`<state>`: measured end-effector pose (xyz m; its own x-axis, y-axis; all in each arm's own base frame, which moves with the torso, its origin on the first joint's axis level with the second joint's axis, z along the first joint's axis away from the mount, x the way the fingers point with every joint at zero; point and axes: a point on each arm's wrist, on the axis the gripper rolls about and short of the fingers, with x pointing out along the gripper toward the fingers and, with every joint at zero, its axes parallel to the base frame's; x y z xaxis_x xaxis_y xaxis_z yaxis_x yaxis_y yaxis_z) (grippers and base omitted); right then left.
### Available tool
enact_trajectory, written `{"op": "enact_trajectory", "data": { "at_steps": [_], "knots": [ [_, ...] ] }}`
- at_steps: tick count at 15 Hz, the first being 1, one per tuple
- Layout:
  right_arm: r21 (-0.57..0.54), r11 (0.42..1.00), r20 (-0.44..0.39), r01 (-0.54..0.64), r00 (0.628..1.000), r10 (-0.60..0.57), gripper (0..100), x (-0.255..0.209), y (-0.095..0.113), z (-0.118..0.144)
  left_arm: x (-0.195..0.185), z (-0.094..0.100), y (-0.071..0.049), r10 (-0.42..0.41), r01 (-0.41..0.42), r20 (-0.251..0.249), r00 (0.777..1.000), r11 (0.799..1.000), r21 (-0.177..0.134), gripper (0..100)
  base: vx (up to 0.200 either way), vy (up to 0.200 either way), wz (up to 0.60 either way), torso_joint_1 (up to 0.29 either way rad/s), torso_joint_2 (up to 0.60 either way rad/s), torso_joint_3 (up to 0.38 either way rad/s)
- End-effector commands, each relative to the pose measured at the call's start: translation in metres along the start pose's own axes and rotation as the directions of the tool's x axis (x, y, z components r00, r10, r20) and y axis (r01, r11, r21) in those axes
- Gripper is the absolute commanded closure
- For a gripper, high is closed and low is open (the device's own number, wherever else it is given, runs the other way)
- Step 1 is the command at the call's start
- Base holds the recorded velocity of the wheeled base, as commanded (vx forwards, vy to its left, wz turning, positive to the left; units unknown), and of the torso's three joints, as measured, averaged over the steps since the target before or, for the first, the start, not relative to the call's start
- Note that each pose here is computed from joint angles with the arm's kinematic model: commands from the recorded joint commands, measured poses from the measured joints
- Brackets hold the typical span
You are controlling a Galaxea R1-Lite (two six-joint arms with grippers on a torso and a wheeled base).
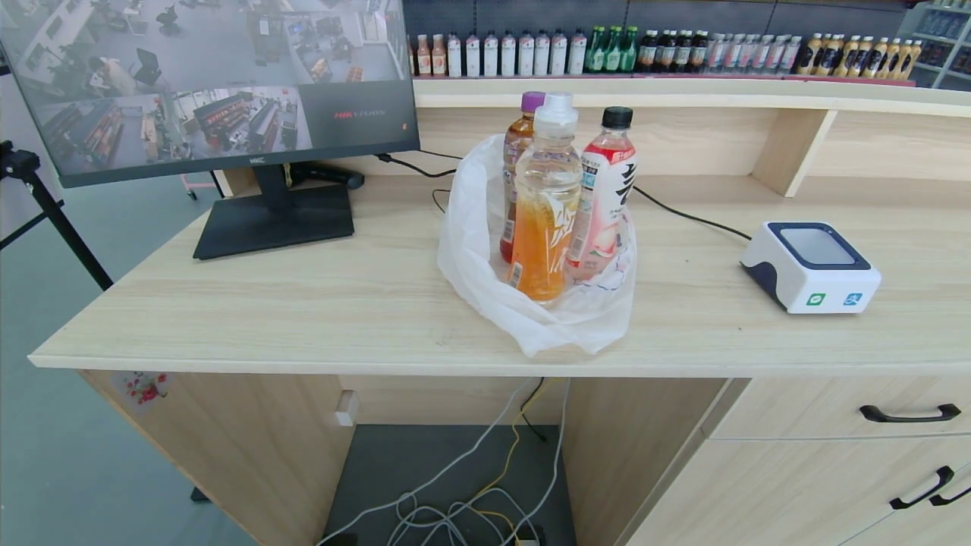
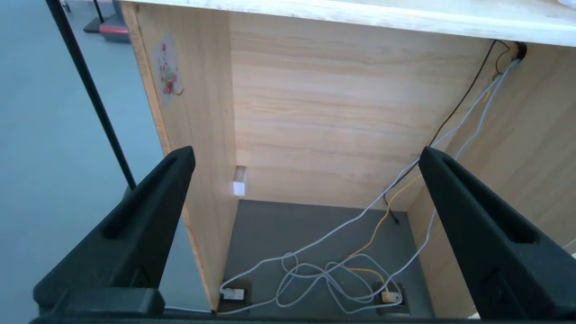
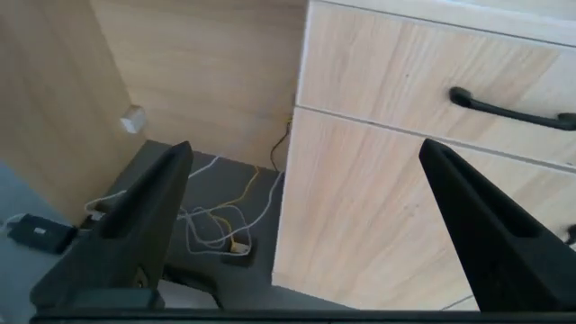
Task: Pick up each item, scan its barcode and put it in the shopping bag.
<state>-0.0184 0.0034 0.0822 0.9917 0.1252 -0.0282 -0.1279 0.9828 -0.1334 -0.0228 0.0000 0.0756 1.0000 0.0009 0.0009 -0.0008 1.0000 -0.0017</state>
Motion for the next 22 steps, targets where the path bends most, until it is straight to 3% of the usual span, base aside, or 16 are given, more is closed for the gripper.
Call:
{"op": "enact_trajectory", "data": {
  "at_steps": [1, 2, 3, 8, 22],
  "knots": [
    [0.01, 0.998, 0.015, 0.065, 0.998, -0.065, 0, -0.0035, -0.0004, -0.0054, 0.0, 0.0, 0.0, -0.001, 0.001, 0.001, 1.0, 1.0, 0.0, 0, 0.0, 0.0, 0.0, 0.0, 0.0, 0.0],
    [0.086, 0.987, 0.013, 0.136, 0.99, -0.137, 0, -0.0048, -0.002, -0.0063, 0.0, 0.0, 0.0, -0.001, 0.001, 0.001, 1.0, 1.0, 0.002, 0, 0.0, 0.0, 0.0, 0.0, 0.0, 0.0],
    [0.119, 0.984, 0.012, 0.132, 0.991, -0.134, 0, -0.0048, -0.0019, -0.0064, 0.0, 0.0, 0.0001, -0.001, 0.001, 0.001, 1.0, 1.0, 0.002, 0, 0.0, 0.0, 0.0, 0.0, 0.0, 0.0],
    [0.124, 0.984, 0.012, 0.129, 0.991, -0.131, 0, -0.0047, -0.0019, -0.0067, 0.0, -0.0001, 0.0, 0.001, -0.001, -0.001, 1.0, 1.0, -0.001, 0, 0.0, 0.0, 0.0, 0.0, 0.0, 0.0],
    [0.122, 0.984, 0.014, 0.129, 0.991, -0.131, 0, -0.0048, -0.0019, -0.0063, 0.0, -0.0001, 0.0, 0.001, -0.001, -0.001, 1.0, 1.0, -0.009, 0, 0.0, -0.2, 0.0, 0.005, 0.0, 0.001]
  ]
}}
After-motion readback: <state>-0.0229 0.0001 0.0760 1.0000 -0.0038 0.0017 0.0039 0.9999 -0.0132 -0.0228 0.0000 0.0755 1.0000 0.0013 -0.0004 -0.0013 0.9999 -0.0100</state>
